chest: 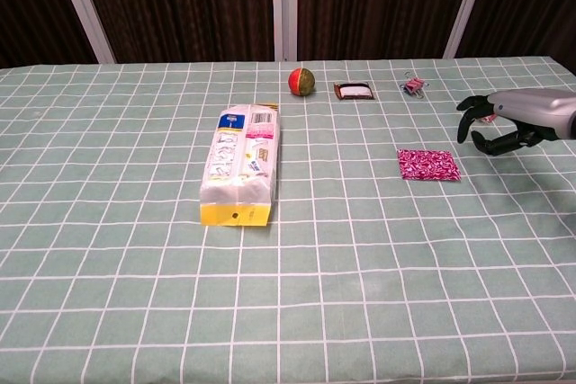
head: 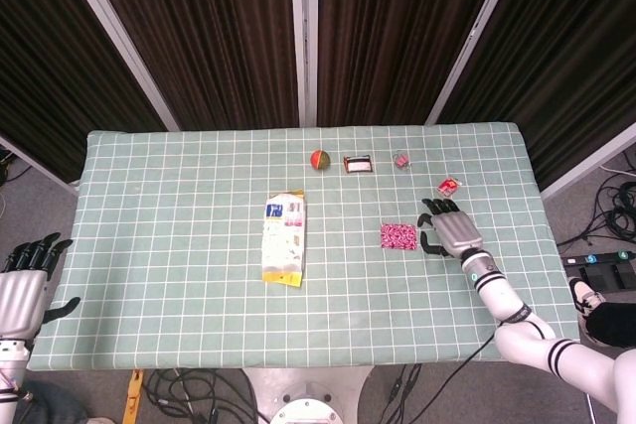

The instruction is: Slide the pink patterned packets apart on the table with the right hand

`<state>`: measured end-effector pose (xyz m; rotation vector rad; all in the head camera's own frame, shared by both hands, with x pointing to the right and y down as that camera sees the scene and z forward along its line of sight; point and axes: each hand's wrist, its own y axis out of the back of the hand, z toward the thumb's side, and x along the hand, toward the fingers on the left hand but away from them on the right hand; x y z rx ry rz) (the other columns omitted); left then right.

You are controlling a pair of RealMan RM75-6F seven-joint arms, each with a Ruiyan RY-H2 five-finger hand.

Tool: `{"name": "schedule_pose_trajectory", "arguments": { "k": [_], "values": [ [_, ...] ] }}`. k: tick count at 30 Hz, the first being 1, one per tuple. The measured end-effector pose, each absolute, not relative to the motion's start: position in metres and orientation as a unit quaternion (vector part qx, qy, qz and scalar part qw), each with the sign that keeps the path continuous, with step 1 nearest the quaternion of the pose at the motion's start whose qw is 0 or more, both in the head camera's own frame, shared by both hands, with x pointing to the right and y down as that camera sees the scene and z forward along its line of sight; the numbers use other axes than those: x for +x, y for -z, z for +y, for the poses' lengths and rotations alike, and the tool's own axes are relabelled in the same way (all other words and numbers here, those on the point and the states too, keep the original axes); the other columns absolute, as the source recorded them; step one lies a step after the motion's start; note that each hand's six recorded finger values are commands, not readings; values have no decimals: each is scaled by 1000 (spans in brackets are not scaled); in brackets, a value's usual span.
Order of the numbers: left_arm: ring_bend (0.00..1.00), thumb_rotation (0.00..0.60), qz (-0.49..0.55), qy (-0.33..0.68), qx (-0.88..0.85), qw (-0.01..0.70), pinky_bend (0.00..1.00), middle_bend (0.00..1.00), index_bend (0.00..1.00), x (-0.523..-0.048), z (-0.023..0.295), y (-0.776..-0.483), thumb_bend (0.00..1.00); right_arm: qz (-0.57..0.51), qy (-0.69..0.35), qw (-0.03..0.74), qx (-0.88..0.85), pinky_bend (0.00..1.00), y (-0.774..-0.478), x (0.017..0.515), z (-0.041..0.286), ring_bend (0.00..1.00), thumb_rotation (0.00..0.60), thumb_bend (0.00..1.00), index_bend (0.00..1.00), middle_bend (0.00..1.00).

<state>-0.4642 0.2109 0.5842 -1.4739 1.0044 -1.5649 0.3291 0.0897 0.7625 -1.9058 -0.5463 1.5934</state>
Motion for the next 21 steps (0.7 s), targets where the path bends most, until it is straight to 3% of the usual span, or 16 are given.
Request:
{"name": "schedule_pose_trajectory", "arguments": {
  "k": [21],
  "values": [
    [173, 600, 394, 615, -575, 370, 158, 225, 229, -465, 213, -583, 8, -166, -592, 304, -728, 0, -793, 291, 85, 0, 266, 577, 334, 29]
  ]
}}
